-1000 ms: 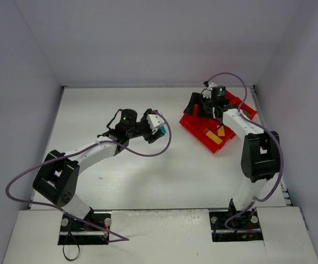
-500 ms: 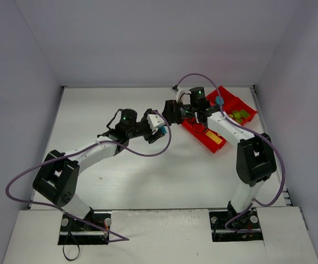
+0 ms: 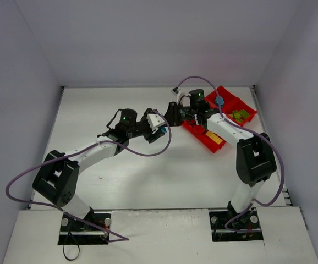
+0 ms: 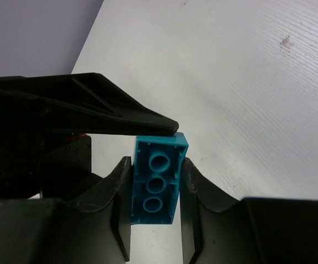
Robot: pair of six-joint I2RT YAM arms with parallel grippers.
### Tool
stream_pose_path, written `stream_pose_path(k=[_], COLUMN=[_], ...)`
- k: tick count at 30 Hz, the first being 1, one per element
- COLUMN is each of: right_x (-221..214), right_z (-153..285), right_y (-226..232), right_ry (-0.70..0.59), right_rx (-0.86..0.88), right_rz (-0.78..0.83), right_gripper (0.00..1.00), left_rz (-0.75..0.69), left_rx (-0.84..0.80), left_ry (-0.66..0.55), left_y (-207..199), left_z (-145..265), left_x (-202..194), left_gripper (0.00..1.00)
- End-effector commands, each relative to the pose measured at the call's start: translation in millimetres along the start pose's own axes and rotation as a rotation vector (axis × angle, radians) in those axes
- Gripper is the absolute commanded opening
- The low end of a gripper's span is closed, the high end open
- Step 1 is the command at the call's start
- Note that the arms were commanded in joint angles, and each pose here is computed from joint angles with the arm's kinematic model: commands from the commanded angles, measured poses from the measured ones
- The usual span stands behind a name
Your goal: Sort the legos into containers by color
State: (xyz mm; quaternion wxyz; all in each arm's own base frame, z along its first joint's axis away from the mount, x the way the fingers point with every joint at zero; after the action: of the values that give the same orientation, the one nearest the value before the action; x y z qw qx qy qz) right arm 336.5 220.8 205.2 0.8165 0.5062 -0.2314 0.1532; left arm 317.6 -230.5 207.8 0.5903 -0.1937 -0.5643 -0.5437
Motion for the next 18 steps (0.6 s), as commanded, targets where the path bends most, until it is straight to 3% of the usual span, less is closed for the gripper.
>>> stream_pose_path(k=[1, 3, 4, 6, 8, 9, 10, 18], right_x=[9, 13, 16, 22, 34, 39, 49, 97], right_z=[4, 5, 6, 10, 17, 21, 31, 110], right_y=[18, 20, 20, 18, 13, 11, 3, -57], right_ry=[-0.034, -0.049, -0.061, -0.082, -0.137, -0.164, -0.219, -0.574], right_rx=[0.057, 0.038, 0.022, -0.030, -0.104, -0.134, -0.199, -0.654], right_rz=[0.080, 0.095, 0.105, 0.117, 0.122, 0.117, 0.109, -0.013], right_gripper=[0.12, 0.00, 0.00, 0.00, 0.00, 0.00, 0.00, 0.00], left_rz=[-0.071, -0.071, -0.070, -0.058, -0.030, -0.022, 0.003, 0.185], left_rx=[0.072, 0.072, 0.080, 0.108, 0.134, 0.148, 0.177, 0.356], left_ry=[-0.130, -0.124, -0.120, -0.102, -0.083, -0.077, -0.056, -0.001], left_y=[20, 19, 20, 21, 21, 22, 21, 17], left_z=[7, 6, 6, 6, 7, 9, 11, 43], left_x=[39, 38, 37, 35, 32, 32, 28, 32], left_gripper=[0.19, 0.20, 0.31, 0.41, 0.69, 0.79, 0.83, 0.84])
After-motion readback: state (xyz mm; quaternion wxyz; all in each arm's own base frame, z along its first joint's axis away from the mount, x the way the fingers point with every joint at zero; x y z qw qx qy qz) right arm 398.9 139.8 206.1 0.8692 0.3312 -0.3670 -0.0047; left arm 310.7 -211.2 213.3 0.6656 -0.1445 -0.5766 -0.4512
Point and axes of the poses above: each gripper's point midway between its finger pads, its own z axis back along the fingers, its own y axis along the line the jaws close on, x = y × z, the point moved 9 cm from there along z, back along the fingers, and after that the axes turned 8 degrees about -z, right-handed, at the moved point
